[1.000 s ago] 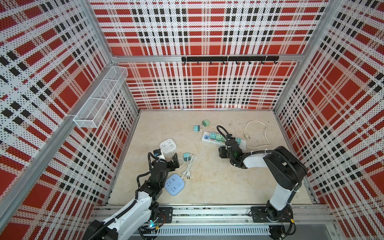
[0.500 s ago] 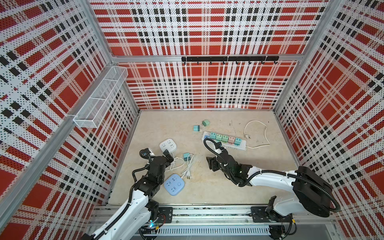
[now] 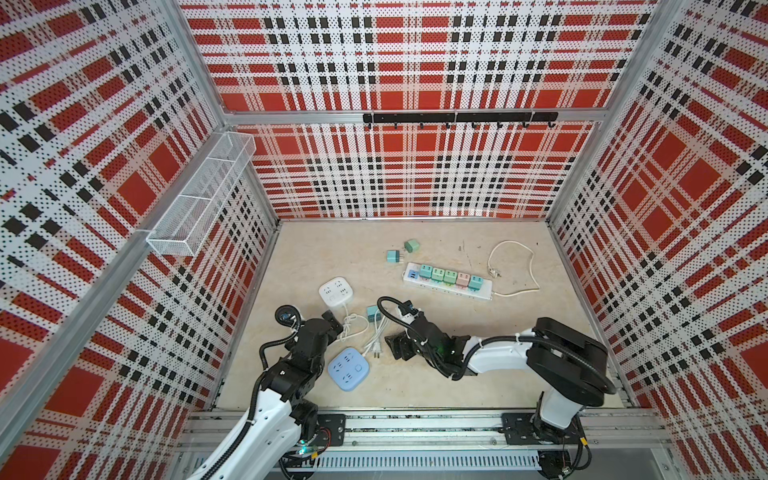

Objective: Insert the plug
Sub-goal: 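Move the right gripper toward the loose teal adapter near the white cube socket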

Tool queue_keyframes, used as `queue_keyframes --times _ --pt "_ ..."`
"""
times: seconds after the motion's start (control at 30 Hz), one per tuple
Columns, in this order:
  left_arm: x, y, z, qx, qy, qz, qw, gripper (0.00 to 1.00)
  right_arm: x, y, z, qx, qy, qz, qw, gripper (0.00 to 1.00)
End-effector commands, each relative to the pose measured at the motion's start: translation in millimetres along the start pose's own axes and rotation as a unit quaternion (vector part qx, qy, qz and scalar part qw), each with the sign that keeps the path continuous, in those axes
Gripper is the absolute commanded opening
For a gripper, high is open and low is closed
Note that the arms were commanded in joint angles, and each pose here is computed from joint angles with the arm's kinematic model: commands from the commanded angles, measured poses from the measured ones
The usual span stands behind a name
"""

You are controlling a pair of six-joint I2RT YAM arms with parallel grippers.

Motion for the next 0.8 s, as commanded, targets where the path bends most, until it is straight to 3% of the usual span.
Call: queue_keyframes --times 0.0,0.13,0.33,0.37,0.4,0.43,0.63,0.77 --pt "2 0 -1 -0.001 -0.005 0.003 1.000 0.99 23 35 -8 0.082 -0.034 -0.032 0.996 0.83" --pt "0 -3 -5 -0.006 -0.003 -0.001 1.000 0.99 20 42 -11 0.088 -0.028 -0.027 0.995 0.86" --pt "-1 -3 -10 -0.007 -0.006 -0.008 1.000 0.99 20 49 -9 0.041 -0.022 0.016 0.999 0.85" --pt "0 -5 -12 -0.016 -0.004 0.000 1.000 0.99 20 53 -10 0.025 -0.023 0.031 0.999 0.86" --pt "0 -3 -15 -0.015 0.004 0.015 1.000 0.99 22 57 -11 0.015 -0.023 -0.012 1.000 0.85" --pt "2 5 -19 -0.008 0.015 0.036 0.999 0.99 23 62 -11 0.004 -0.025 0.066 0.997 0.84" --pt "11 61 -35 0.040 0.050 0.159 0.985 0.99 30 90 -27 0.030 -0.022 0.087 0.996 0.79" --pt "17 85 -28 0.064 0.035 0.194 0.978 0.99 29 105 -44 0.049 -0.006 0.097 0.994 0.79"
Point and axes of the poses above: each gripper's point midway between its finger pads, its own z axis back along the fingers, its own y axis along the line the jaws close on, x = y × z, the point moved 1 cm from there along z, back along the fingers, and after that the axes turned 4 degrees about z, right-handed, at the moved point
